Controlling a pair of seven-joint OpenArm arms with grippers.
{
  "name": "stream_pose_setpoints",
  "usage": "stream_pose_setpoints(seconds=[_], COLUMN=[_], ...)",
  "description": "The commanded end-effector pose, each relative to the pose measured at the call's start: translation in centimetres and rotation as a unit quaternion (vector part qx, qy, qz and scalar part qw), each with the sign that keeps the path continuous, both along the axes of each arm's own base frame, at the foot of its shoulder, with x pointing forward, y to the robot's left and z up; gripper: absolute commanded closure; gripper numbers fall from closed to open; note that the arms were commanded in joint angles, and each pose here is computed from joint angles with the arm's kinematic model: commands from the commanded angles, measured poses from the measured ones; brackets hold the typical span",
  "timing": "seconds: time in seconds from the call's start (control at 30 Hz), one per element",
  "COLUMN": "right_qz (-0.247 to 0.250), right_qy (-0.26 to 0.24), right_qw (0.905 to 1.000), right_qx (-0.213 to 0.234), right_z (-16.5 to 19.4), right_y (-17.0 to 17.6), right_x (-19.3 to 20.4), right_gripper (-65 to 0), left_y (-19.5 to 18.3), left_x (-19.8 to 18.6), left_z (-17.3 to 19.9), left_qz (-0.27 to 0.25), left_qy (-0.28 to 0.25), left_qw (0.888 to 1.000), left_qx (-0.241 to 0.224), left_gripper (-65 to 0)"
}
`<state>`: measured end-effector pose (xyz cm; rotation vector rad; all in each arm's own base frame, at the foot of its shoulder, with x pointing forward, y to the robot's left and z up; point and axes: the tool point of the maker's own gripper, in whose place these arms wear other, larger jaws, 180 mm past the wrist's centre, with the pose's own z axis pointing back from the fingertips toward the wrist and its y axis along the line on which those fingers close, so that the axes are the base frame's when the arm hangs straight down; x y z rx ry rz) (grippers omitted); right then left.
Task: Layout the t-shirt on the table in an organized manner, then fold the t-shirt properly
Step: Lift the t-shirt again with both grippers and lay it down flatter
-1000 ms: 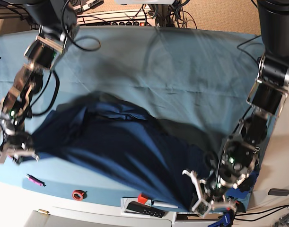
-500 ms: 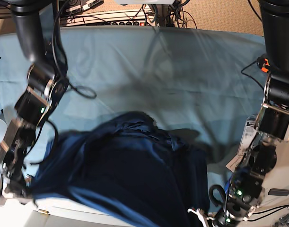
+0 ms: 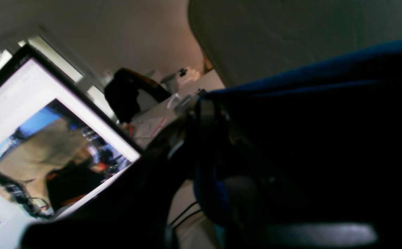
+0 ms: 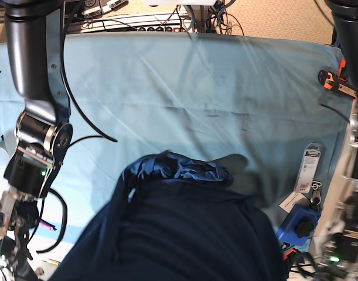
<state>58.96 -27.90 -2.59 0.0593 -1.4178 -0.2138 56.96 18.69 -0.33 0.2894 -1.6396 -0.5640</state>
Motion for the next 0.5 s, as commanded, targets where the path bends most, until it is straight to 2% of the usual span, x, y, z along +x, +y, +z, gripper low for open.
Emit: stream_pose_setpoints(seconds=[0.0,0.27,0.47], right_qz=[-0.007,-0.024,-0.057], right_qy=[-0.044,-0.017,0.001], right_qw=[0.999,0.9977,0.9944], right_qx=[-0.008,-0.061,-0.088], right_z=[4.0,3.5,2.4], right_y=[-0.6,-2.9,-6.5], right_x=[-0.3,-2.4,-4.5], right_gripper=[0.0,0.0,0.0], left_y=[0.7,1.6,2.6], left_x=[-0.4,-1.2,-2.1], left_z=[3.0,0.4,-2.1], left_qz=[0.0,-0.036,-0.053], left_qy=[-0.031,0.049,0.101], left_qw=[1.0,0.998,0.993], left_qx=[-0.007,-0.023,-0.024], left_gripper=[0.0,0.0,0.0])
